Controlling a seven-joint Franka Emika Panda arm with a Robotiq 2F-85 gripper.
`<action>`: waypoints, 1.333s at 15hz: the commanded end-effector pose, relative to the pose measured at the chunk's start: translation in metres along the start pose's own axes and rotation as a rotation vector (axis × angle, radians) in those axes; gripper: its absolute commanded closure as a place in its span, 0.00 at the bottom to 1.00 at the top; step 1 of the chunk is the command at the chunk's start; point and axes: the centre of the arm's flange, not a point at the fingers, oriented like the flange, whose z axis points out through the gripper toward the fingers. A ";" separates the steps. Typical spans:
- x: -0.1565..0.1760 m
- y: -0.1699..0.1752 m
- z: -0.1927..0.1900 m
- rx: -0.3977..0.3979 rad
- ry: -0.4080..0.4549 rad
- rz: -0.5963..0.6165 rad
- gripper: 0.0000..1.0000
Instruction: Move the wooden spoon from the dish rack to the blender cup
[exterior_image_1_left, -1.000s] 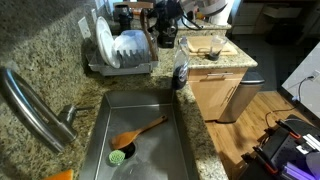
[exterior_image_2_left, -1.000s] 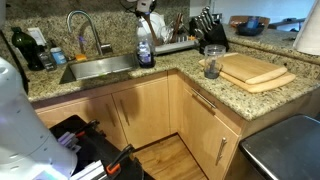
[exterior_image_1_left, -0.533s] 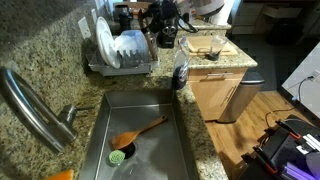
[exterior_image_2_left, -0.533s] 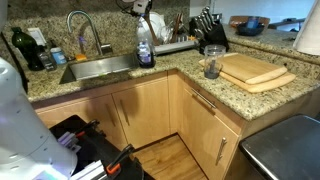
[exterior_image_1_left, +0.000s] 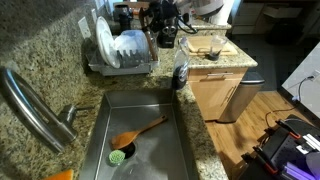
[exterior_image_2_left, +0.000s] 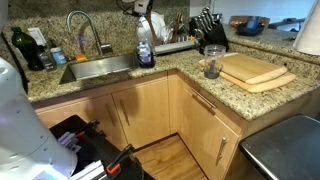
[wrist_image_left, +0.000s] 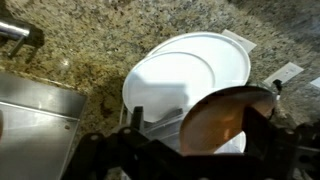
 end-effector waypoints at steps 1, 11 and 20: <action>-0.001 -0.008 -0.004 0.161 0.023 -0.107 0.00; -0.006 -0.013 -0.009 0.110 0.034 -0.060 0.00; 0.001 -0.014 -0.008 0.043 -0.014 0.123 0.00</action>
